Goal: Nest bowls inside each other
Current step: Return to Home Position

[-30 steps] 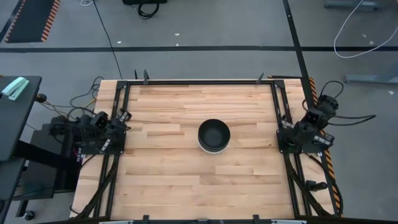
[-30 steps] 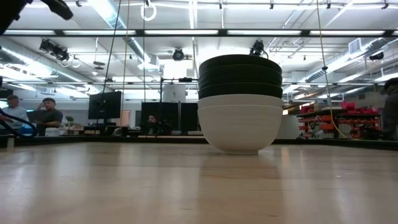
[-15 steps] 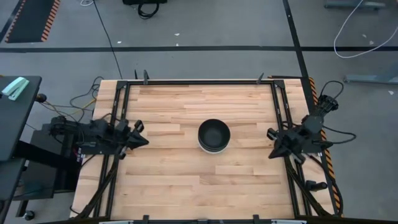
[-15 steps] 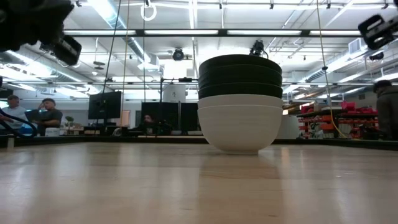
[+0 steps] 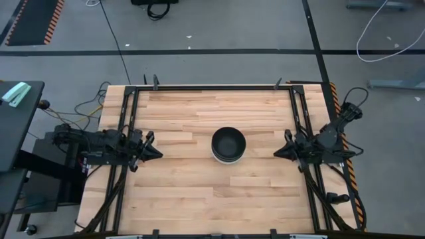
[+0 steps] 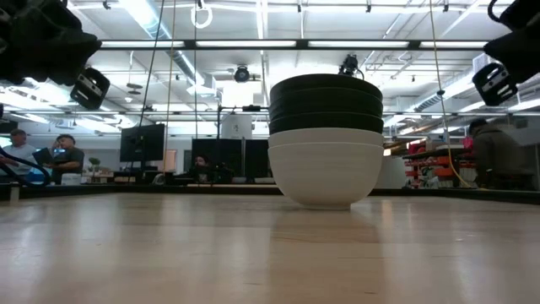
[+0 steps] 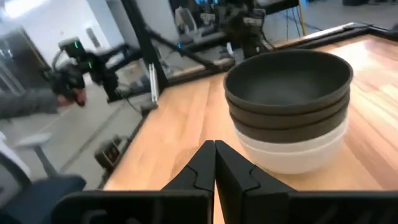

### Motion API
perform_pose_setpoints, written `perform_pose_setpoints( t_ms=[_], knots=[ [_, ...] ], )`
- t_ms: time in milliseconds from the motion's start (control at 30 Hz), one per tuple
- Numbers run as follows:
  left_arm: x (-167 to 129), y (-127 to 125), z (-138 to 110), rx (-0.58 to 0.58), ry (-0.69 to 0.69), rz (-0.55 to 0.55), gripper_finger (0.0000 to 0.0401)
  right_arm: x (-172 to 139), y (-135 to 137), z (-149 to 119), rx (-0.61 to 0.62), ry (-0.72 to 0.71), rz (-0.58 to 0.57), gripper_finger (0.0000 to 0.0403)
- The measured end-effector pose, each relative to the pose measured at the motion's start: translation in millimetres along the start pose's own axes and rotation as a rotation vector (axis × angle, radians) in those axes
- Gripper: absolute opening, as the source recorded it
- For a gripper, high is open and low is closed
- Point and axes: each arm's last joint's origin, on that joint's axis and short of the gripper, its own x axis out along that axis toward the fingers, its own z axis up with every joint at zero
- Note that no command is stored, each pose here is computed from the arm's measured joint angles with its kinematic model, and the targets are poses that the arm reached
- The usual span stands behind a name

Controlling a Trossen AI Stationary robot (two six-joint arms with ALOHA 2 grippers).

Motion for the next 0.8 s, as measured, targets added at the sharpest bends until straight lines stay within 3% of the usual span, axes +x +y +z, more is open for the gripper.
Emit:
perform_pose_setpoints(
  t_ms=[267, 567, 800],
  knots=[
    [0.0, 0.0, -0.1, -0.005, 0.0, 0.0, 0.0035, 13.3, 1.3, -4.8, 0.037, -0.239, 0.116, 0.0014],
    [0.0, 0.2, -0.6, -0.006, 0.005, 0.002, 0.0034, 18.0, -5.7, -9.4, -0.023, -0.193, 0.107, 0.0014],
    [0.1, 0.5, -1.3, 0.05, 0.012, 0.006, 0.0024, 21.9, -11.3, -10.0, -0.166, -0.176, 0.046, 0.0014]
  ],
)
